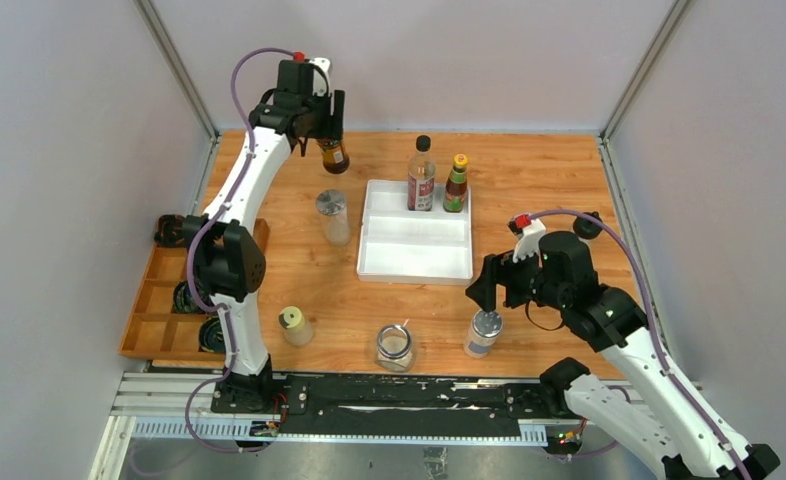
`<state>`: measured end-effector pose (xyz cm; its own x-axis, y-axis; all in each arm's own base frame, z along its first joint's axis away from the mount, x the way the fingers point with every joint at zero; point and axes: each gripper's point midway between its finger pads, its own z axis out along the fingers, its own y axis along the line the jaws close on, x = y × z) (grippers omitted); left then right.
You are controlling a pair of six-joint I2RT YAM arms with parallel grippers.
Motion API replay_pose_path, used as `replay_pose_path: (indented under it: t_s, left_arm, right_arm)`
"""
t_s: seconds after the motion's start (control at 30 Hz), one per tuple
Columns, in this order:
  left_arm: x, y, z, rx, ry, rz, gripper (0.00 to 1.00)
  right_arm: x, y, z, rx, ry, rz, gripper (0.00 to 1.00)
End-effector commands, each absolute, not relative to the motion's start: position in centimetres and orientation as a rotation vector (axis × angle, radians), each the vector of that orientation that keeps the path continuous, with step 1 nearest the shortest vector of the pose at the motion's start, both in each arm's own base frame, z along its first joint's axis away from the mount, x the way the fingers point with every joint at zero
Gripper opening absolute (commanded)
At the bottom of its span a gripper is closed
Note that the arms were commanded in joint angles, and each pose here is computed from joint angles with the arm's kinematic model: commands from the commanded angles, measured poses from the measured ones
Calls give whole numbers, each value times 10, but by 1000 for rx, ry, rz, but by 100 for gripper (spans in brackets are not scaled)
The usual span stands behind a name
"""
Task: Organize the condiment bottles
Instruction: Pick up the bottle from the center of the board, then place the bottle in the storage box.
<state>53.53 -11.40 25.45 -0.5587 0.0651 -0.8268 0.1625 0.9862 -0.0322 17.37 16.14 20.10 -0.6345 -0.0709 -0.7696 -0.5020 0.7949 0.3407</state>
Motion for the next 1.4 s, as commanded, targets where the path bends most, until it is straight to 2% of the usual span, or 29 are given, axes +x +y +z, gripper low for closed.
replay_pose_path:
  t_s: [0.0,0.33,1.37]
  left_arm:
    - [528,-152,335,274,1972,-233,66]
    - [497,-226,353,519,1930,-371,67]
    - [464,-264,279,979,1915,-580,64]
  right_arm:
    - [160,159,193,-421,2227,710,85]
    - [155,157,196,-407,2217,724,85]
    - [161,161,192,-417,2275,710,85]
